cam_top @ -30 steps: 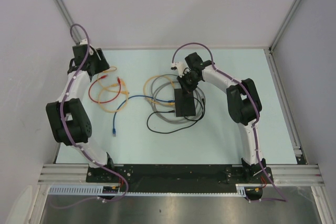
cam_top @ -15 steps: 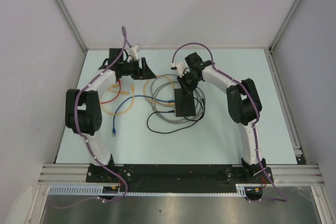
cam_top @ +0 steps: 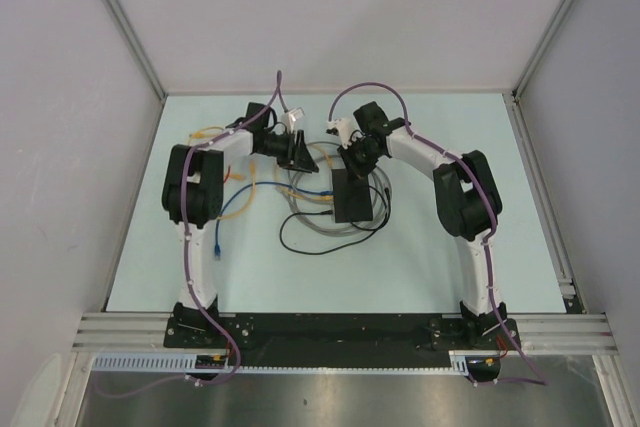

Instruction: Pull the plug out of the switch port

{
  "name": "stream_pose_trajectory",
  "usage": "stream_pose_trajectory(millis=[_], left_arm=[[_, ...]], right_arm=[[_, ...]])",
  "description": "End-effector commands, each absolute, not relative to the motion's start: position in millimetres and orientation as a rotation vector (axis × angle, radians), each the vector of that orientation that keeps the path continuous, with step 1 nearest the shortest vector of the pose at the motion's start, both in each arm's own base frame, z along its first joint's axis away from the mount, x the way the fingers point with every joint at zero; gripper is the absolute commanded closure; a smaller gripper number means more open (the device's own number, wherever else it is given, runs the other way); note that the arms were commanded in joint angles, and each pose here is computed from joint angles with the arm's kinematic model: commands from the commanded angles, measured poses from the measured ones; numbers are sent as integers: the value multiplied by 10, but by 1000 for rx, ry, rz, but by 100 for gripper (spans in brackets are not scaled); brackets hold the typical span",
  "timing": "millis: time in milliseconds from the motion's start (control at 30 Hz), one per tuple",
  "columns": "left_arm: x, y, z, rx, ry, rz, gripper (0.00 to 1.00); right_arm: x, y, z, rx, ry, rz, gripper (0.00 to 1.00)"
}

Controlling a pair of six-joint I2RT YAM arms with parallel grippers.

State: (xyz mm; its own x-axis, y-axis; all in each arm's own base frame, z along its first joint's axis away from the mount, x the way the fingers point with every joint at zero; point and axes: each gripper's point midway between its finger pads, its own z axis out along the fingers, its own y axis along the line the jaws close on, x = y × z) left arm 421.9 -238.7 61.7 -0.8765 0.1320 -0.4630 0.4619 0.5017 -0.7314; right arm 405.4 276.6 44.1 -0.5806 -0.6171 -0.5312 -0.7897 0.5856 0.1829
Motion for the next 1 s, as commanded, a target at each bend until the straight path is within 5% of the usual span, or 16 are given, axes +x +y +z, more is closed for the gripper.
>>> stream_pose_trajectory(millis=[0, 200, 400, 600, 733, 967], left_arm=[[4252, -2596, 734, 621, 2315, -1400, 56], [4282, -2783, 574, 648, 2321, -1468, 73], [4308, -3038, 518, 718, 2285, -1503, 74], [4331, -3302, 526, 741, 2268, -1507, 69], [4383, -3146, 607, 695, 2290, -1443, 50], [4216, -2940, 588, 674, 2298, -1570, 53]], right_arm=[[3624, 2297, -186, -1192, 2687, 430, 99], [3591, 2287, -192, -1200, 2694, 419, 99], [3533, 2245, -191, -1205, 2703, 406, 99], [3487, 2238, -196, -1217, 2704, 404, 99], [3451, 2236, -193, -1228, 2703, 402, 99], [3464, 2239, -202, -1229, 2699, 399, 99]])
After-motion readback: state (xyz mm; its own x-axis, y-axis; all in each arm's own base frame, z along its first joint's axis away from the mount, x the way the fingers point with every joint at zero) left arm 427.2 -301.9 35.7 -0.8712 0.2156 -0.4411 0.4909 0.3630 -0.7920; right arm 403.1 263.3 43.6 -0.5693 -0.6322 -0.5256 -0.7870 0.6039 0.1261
